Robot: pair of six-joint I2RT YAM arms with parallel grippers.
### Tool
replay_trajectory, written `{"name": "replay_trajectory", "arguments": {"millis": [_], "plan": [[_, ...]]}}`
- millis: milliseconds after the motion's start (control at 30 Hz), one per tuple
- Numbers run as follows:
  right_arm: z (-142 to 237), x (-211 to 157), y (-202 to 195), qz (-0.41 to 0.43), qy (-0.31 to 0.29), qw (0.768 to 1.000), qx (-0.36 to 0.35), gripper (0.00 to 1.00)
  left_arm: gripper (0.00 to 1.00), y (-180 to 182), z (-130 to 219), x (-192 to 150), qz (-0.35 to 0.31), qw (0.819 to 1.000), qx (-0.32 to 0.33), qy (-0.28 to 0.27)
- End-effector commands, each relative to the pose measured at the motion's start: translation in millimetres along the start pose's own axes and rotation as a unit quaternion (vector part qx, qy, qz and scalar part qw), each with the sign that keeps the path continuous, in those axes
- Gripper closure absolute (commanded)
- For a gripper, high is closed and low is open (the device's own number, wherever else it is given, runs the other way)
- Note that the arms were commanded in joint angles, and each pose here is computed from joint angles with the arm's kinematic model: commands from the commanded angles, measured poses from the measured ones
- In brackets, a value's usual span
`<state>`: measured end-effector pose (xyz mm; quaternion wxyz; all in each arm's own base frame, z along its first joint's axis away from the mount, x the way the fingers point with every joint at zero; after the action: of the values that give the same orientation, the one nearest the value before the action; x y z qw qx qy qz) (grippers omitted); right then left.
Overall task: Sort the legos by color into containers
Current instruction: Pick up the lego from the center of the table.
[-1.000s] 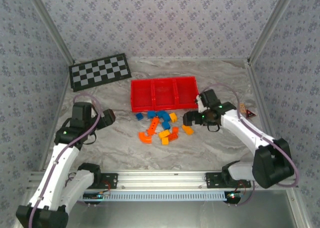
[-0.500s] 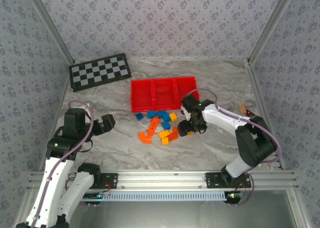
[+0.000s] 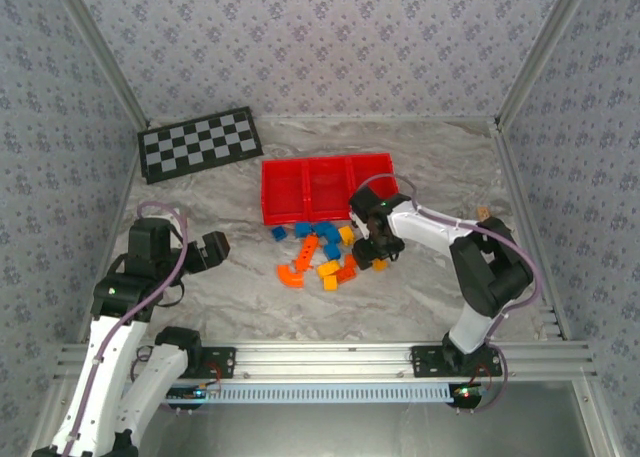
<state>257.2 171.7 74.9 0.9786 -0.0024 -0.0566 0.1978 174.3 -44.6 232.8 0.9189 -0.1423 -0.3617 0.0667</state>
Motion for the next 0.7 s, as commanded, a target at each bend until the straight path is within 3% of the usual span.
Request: {"name": "replay_trajectory", "arguments": {"millis": [0,500,667], "plan": [[-1.7,-1.0,-1.9,0.016,0.015,1.000,-0.016,0.34,0.00,-0.7,2.0,0.1,-0.012,1.000,-0.001,-0.003],[-11.3,3.0,2.7,0.030,0.025,0.999,-0.024,0.46,0.00,0.5,2.8,0.0,-0.012,1.000,0.001,-0.010],[-14.2,3.8,4.7,0.031,0.023,0.999,-0.026,0.55,0.00,-0.1,5.5,0.5,-0.012,1.000,-0.003,-0.019]]}}
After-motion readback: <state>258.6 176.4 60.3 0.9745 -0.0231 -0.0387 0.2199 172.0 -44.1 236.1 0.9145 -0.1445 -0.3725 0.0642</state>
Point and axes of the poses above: each hand's point on the last joint's axis, 136 mm out from that joint toward the fingers, its own z axis back along the fingers, its own y axis along the line the jaws close on, x = y × z, the point moved 4 cm from there along z, back along the fingers, and after that the axes turned 6 degrees about -z, right-handed, at the moved point
